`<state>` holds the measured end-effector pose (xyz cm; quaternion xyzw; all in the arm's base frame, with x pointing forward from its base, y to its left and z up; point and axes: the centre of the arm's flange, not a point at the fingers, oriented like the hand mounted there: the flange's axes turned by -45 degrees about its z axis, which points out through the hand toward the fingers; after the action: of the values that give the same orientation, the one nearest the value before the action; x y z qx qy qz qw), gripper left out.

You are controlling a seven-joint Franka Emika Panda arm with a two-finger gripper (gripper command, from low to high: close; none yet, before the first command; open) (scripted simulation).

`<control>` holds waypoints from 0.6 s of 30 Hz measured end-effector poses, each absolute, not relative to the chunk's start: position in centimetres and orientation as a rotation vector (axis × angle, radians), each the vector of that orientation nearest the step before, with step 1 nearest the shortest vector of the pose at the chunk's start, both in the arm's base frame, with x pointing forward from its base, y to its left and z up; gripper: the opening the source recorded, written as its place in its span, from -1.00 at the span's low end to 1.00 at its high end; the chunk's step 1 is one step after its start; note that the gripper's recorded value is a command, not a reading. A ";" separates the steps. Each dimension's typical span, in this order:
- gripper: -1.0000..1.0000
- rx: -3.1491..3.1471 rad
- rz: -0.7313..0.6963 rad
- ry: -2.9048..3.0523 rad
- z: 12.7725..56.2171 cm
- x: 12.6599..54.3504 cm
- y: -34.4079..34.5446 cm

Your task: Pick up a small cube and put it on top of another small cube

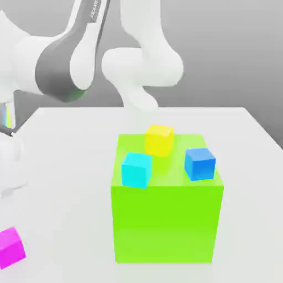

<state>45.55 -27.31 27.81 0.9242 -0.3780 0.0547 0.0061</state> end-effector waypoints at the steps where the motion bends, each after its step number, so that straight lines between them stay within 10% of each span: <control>1: 0.00 2.880 0.131 -1.223 26.0 44.9 -28.1; 8: 0.00 2.833 0.001 -1.357 14.8 42.3 -30.4; 9: -1.00 2.833 0.001 -1.358 13.9 42.3 -30.4; 18: -1.00 2.833 0.001 -1.358 16.1 42.3 -30.4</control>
<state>42.34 -30.44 16.05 0.9017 -0.4324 0.0002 0.0001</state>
